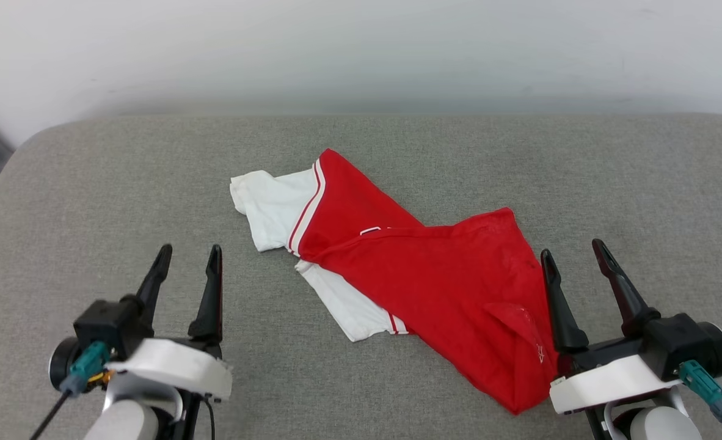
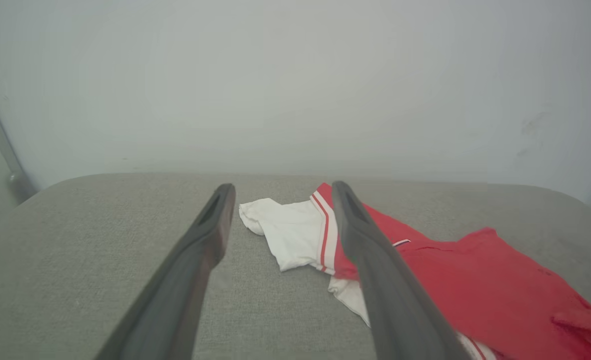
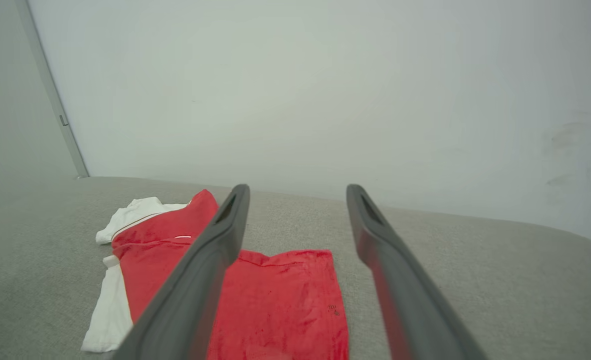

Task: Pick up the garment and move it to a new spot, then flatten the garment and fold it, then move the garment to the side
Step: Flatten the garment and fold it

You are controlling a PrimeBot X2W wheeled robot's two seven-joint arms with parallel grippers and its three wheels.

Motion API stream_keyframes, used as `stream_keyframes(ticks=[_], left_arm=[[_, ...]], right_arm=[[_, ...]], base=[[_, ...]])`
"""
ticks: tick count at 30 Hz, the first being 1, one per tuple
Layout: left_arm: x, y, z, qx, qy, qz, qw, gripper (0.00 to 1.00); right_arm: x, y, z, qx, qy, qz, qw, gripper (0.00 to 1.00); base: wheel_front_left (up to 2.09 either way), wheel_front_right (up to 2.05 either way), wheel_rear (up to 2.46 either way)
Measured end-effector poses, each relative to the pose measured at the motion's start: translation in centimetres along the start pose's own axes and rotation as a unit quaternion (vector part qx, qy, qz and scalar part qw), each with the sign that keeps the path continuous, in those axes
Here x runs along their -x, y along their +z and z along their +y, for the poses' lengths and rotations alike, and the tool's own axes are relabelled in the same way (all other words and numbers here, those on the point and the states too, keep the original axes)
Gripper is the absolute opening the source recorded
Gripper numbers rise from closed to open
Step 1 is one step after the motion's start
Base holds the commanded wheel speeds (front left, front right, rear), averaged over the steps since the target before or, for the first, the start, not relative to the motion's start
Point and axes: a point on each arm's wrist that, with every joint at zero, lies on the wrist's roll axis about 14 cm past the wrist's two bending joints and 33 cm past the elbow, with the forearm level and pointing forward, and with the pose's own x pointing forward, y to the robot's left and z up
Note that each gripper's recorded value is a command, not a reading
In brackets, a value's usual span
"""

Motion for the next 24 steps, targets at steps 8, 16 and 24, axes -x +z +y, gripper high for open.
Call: stream_keyframes(ticks=[8,16,24], left_arm=[[0.9,-1.7,-0.1,-0.027,0.003,0.011,1.000,1.00],[-1.7,-2.2,-0.6,-0.044,-0.045,0.021,0.998,1.00],[-8.8,-4.1,-1.5,-0.054,-0.116,0.143,0.981,1.00]], right_arm=[[0.1,-0.3,-0.1,0.001,-0.002,0.004,1.000,1.00],[0.1,-1.0,-1.2,0.006,-0.015,0.014,1.000,1.00],[-0.5,-2.8,-3.1,0.012,-0.038,0.034,0.999,1.00]], base=[[0.00,0.00,0.00],[0.00,0.00,0.00],[0.00,0.00,0.00]])
